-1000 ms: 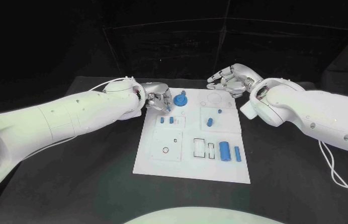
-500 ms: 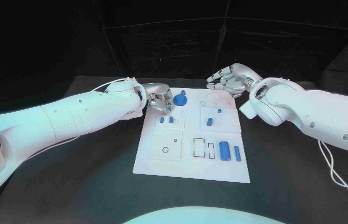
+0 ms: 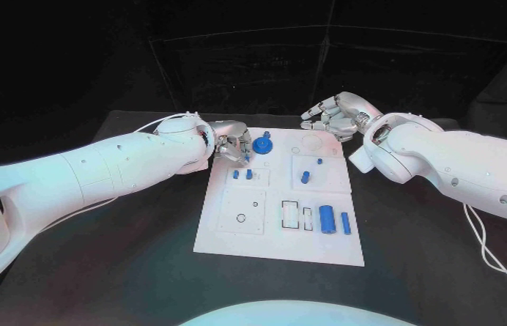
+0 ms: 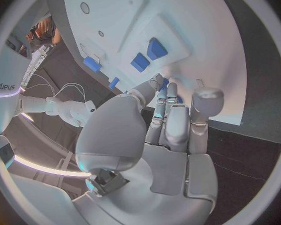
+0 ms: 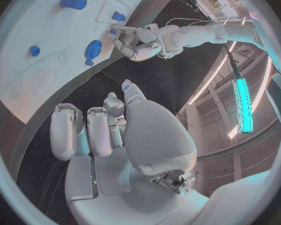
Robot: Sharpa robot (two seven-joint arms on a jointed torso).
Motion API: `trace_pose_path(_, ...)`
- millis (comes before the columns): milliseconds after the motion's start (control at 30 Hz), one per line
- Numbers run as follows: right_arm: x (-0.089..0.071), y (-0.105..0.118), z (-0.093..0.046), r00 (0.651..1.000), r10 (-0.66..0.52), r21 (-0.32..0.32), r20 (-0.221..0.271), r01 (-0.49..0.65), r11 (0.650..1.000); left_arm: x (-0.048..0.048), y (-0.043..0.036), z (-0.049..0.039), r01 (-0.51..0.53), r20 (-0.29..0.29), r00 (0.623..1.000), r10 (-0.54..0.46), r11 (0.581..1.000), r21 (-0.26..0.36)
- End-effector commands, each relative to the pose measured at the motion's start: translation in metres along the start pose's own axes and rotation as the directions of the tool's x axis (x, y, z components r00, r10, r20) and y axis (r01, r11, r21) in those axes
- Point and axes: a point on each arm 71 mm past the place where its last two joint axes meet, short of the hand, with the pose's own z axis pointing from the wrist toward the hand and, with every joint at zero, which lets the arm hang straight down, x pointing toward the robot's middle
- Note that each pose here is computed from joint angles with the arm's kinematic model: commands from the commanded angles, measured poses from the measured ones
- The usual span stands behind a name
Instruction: Assemble the parts on the task board
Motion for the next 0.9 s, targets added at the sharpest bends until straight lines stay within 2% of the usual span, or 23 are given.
trace_pose_path(33, -0.0007, 0.0015, 0.0001, 1.0, -0.002, -0.01, -0.004, 0.002, 1.0, 0.0035, 0.0027, -0.0001, -0.009, -0.031, 0.999, 0.008, 1.0, -0.03)
trace_pose_path(700, -0.0043, -0.0018, -0.0004, 1.0, -0.007, -0.004, 0.007, 0.007, 1.0, 0.0004, 0.0046, -0.0021, -0.017, 0.008, 1.0, 0.017, 0.999, -0.032)
trace_pose_path(900, -0.0089, -0.0081, -0.0005, 0.995, -0.095, 0.007, -0.003, 0.095, 0.995, -0.0012, 0.01, -0.0054, -0.016, 0.02, 1.0, 0.017, 0.999, -0.045)
